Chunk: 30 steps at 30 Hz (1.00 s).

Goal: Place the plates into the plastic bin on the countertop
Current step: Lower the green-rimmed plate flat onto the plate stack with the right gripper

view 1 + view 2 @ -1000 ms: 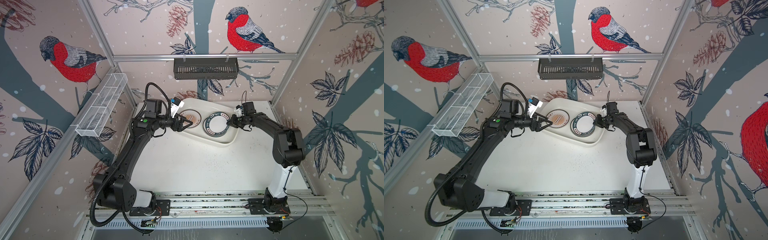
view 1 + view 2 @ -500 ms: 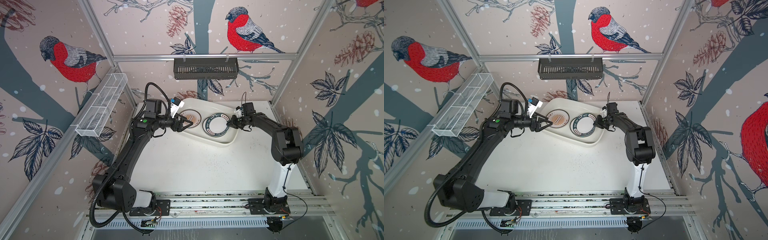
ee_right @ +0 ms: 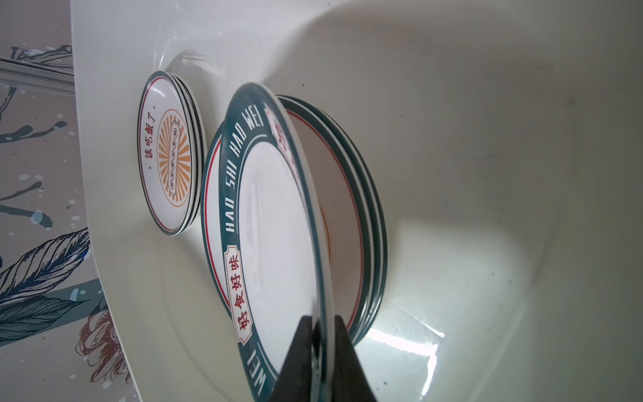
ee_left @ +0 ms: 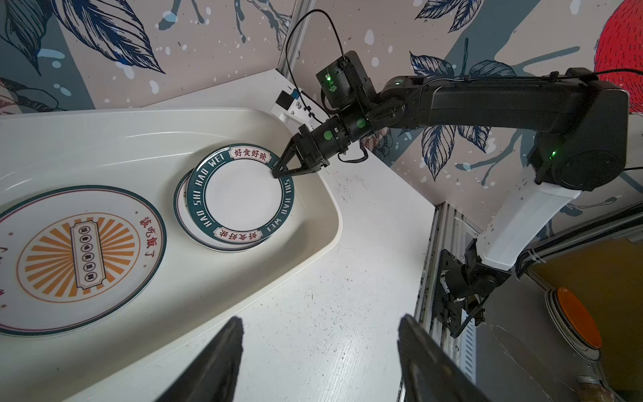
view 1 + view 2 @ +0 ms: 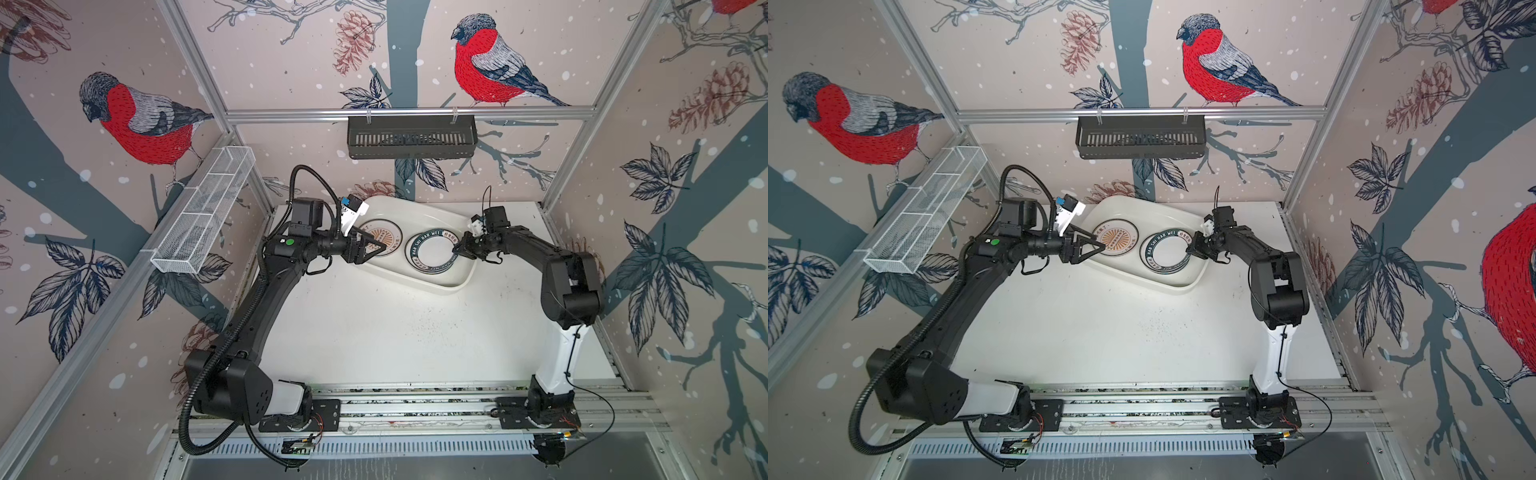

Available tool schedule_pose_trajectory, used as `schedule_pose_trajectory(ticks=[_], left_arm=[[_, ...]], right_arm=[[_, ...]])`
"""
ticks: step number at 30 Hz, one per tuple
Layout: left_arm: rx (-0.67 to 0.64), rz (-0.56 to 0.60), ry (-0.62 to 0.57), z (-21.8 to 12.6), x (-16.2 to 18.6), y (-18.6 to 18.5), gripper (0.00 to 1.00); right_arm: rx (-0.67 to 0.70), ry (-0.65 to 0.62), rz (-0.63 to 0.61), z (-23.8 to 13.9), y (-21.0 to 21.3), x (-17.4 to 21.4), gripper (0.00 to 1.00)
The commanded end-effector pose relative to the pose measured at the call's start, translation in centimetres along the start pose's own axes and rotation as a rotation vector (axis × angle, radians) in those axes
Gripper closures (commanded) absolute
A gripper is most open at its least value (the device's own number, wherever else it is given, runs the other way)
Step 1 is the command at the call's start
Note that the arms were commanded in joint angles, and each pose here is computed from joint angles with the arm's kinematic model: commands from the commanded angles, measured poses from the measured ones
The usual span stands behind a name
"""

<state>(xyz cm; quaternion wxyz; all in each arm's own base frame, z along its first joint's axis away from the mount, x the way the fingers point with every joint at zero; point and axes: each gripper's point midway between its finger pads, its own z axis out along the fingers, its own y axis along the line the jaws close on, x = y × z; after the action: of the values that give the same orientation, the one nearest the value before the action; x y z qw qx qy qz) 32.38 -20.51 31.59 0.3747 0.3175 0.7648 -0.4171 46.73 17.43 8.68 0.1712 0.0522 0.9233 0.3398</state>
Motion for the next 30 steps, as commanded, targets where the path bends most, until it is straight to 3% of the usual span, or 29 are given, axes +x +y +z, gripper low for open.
schedule_pose_trajectory(ticks=[1, 30], left_arm=[[0.027, 0.017, -0.007, -0.2, -0.1, -0.6, 0.3], [0.037, 0.01, -0.003, 0.0, 0.2, -0.6, 0.3]], right_arm=[[-0.013, 0.005, 0.006, 0.1, 0.1, 0.0, 0.85], [0.012, 0.028, 0.019, 0.7, -1.1, 0.5, 0.83]])
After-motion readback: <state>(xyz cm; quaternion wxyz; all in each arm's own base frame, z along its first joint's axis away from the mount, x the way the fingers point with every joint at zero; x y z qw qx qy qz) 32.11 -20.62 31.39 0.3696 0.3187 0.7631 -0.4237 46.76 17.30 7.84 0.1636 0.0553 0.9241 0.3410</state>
